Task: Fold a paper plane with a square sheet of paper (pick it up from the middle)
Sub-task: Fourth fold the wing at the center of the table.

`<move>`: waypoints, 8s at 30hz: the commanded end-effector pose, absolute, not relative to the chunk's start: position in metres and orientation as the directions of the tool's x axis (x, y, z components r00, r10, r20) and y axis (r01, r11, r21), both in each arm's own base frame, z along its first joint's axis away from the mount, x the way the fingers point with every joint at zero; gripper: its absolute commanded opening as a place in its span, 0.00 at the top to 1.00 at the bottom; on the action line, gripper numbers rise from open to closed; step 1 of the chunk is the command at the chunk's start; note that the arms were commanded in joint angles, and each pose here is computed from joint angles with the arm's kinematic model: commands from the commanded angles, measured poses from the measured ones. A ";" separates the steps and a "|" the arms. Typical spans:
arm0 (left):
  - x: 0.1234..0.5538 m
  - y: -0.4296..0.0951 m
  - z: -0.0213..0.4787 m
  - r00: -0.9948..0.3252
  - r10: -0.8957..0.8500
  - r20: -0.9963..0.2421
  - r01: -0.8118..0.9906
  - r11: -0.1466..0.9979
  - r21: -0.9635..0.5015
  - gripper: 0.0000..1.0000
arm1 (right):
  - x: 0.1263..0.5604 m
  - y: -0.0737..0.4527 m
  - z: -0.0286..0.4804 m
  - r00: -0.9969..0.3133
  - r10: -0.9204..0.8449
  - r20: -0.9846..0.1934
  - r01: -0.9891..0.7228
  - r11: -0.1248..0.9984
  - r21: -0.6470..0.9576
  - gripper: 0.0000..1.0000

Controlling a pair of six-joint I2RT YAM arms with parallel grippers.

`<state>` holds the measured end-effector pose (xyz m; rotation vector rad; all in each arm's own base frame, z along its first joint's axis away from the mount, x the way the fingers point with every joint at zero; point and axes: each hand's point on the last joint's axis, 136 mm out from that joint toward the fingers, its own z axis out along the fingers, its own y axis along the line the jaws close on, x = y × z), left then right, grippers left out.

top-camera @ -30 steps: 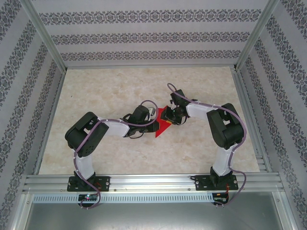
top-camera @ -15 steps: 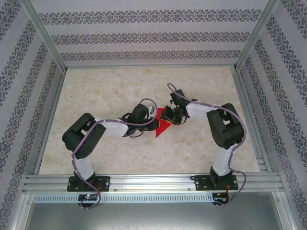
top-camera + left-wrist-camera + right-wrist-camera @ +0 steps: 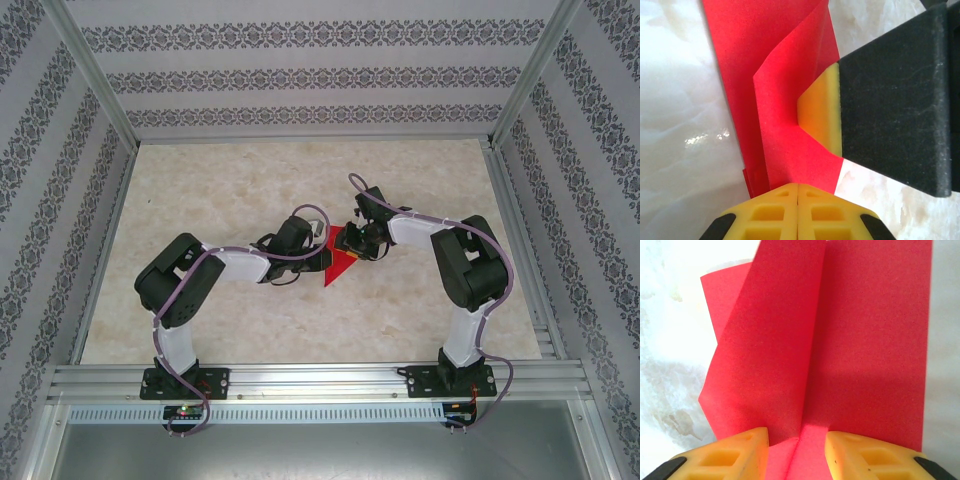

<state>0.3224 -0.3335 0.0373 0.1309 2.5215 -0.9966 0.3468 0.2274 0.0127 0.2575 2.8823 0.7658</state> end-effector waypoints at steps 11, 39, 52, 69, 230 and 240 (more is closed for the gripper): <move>0.329 -0.328 0.021 -0.915 -0.070 -0.397 0.203 0.770 -0.605 0.92 | 0.306 0.182 -0.060 -0.976 0.215 0.018 0.214 0.947 0.240 0.61; 0.319 -0.314 -0.004 -0.947 -0.044 -0.318 0.141 0.833 -0.535 0.98 | 0.348 0.215 0.047 -0.960 0.207 -0.190 0.075 0.841 0.537 0.60; 0.317 -0.311 -0.009 -0.952 -0.033 -0.304 0.134 0.848 -0.513 1.00 | 0.336 0.253 0.041 -0.982 0.107 -0.156 -0.025 0.743 0.669 0.92; 0.321 -0.319 0.011 -0.944 -0.013 -0.329 0.173 0.830 -0.531 1.00 | 0.305 0.237 -0.011 -0.992 0.124 -0.030 0.084 0.810 0.581 0.97; 0.263 -0.323 0.012 -0.984 0.041 -0.174 0.142 0.772 -0.620 0.83 | 0.318 0.238 -0.026 -0.996 0.075 -0.053 0.032 0.824 0.566 0.99; 0.252 -0.314 0.003 -0.989 0.048 -0.142 0.124 0.793 -0.596 0.87 | 0.317 0.236 -0.029 -0.996 0.076 -0.043 0.040 0.831 0.554 0.99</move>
